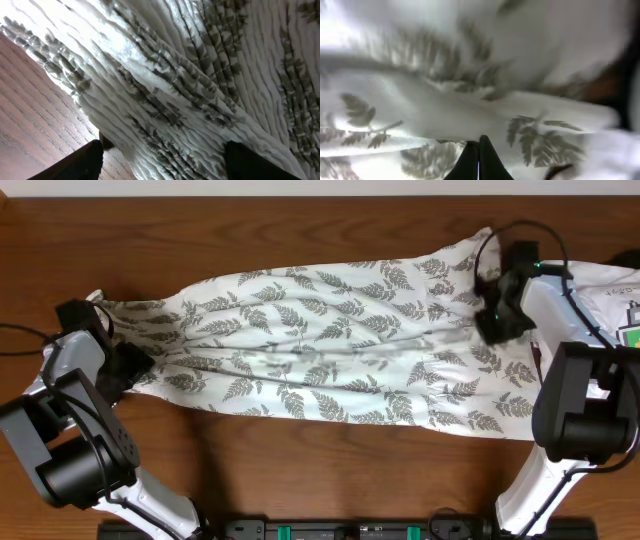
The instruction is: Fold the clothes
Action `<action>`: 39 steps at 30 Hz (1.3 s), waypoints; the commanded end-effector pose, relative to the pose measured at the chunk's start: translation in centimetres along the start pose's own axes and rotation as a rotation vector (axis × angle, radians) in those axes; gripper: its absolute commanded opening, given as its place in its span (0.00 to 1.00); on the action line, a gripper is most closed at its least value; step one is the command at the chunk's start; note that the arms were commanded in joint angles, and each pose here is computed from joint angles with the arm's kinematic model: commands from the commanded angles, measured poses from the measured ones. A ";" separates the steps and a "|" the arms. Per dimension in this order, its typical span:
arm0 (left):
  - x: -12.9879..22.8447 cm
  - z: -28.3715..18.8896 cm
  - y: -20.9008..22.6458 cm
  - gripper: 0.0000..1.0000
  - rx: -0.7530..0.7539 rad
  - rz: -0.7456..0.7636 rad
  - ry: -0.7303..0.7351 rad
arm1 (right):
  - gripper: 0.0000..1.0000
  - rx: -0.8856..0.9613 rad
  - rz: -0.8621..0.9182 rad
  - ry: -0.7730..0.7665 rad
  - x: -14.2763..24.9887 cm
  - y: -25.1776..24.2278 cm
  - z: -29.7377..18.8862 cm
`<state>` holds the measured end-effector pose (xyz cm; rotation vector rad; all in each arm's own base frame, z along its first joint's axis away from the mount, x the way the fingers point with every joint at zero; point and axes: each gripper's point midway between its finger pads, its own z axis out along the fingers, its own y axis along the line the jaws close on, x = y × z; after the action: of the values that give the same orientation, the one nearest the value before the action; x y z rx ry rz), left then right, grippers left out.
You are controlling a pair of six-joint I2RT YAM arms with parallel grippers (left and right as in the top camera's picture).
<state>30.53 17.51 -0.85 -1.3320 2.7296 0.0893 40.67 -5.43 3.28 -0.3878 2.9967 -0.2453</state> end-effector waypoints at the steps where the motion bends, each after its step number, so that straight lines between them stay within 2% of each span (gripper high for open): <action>1: 7.2 4.7 2.2 0.79 -0.094 0.040 0.247 | 0.01 0.042 0.040 -0.115 -3.2 -0.7 -2.6; 7: 7.1 4.8 2.2 0.79 -0.093 0.040 0.244 | 0.01 0.038 0.009 -0.289 -7.9 0.8 -4.0; 15: 7.1 4.8 2.2 0.79 -0.093 0.040 0.244 | 0.01 0.064 0.009 -0.439 -11.7 1.7 -5.5; 23: 7.0 4.8 2.1 0.79 -0.090 0.040 0.237 | 0.01 0.085 0.060 -0.394 -10.4 0.4 -4.6; 33: 7.0 4.8 2.1 0.79 -0.090 0.040 0.237 | 0.01 0.095 0.249 -0.331 -7.6 -3.0 -2.5; 36: 7.0 4.8 2.1 0.79 -0.090 0.040 0.237 | 0.24 0.057 0.246 -0.333 -7.6 -2.5 -2.4; 39: 7.0 4.8 2.1 0.79 -0.090 0.040 0.237 | 0.41 0.039 0.239 -0.334 -7.7 -2.0 -2.4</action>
<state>30.55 17.52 -0.85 -1.3309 2.7285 0.0894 48.29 -5.53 5.97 -0.0723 2.6847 -0.2347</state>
